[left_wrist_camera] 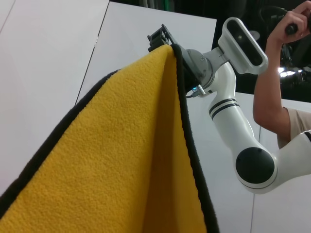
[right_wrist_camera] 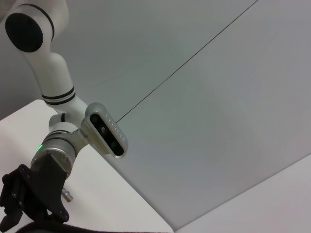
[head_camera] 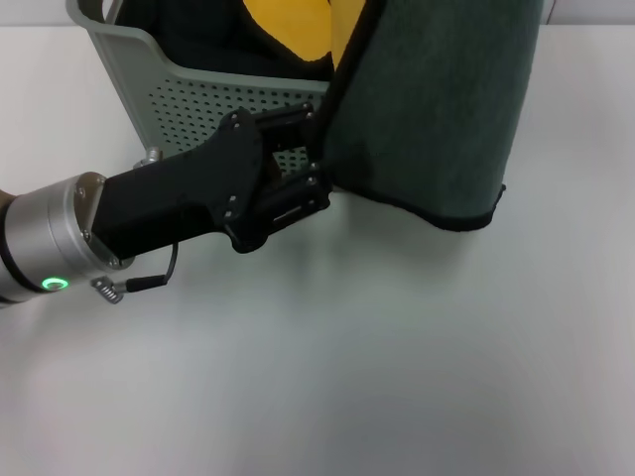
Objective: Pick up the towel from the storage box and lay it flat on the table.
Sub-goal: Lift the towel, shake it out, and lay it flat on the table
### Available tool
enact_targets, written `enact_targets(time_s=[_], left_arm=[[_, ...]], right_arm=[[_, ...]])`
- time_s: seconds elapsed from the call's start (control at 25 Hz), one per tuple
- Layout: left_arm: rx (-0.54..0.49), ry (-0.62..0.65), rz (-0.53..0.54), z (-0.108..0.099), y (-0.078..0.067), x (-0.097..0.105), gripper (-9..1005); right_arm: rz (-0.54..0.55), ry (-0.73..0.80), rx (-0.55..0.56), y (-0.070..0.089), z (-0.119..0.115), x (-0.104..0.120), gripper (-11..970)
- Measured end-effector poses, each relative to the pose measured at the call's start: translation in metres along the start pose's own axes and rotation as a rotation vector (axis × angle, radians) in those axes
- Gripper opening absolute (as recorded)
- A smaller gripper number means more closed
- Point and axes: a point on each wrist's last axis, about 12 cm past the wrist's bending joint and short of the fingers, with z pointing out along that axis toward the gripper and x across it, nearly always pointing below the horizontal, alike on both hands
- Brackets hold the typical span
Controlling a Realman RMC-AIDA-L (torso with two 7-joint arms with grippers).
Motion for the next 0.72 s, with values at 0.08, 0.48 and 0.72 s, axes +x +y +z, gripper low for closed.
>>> enact_targets(time_s=[0.08, 0.48, 0.72], left_arm=[[-0.002, -0.001, 0.0, -0.0005, 0.0002, -0.0002, 352], [-0.014, 0.0, 0.03, -0.0035, -0.0015, 0.0021, 114], [-0.015, 0.002, 0.017, -0.0067, -0.0038, 0.0033, 93]], right_arm=[[-0.007, -0.001, 0.005, -0.0003, -0.0002, -0.0016, 37], [-0.031, 0.004, 0.012, -0.0013, -0.0007, -0.0074, 39], [-0.029, 0.008, 0.027, -0.0003, -0.0044, -0.007, 40]])
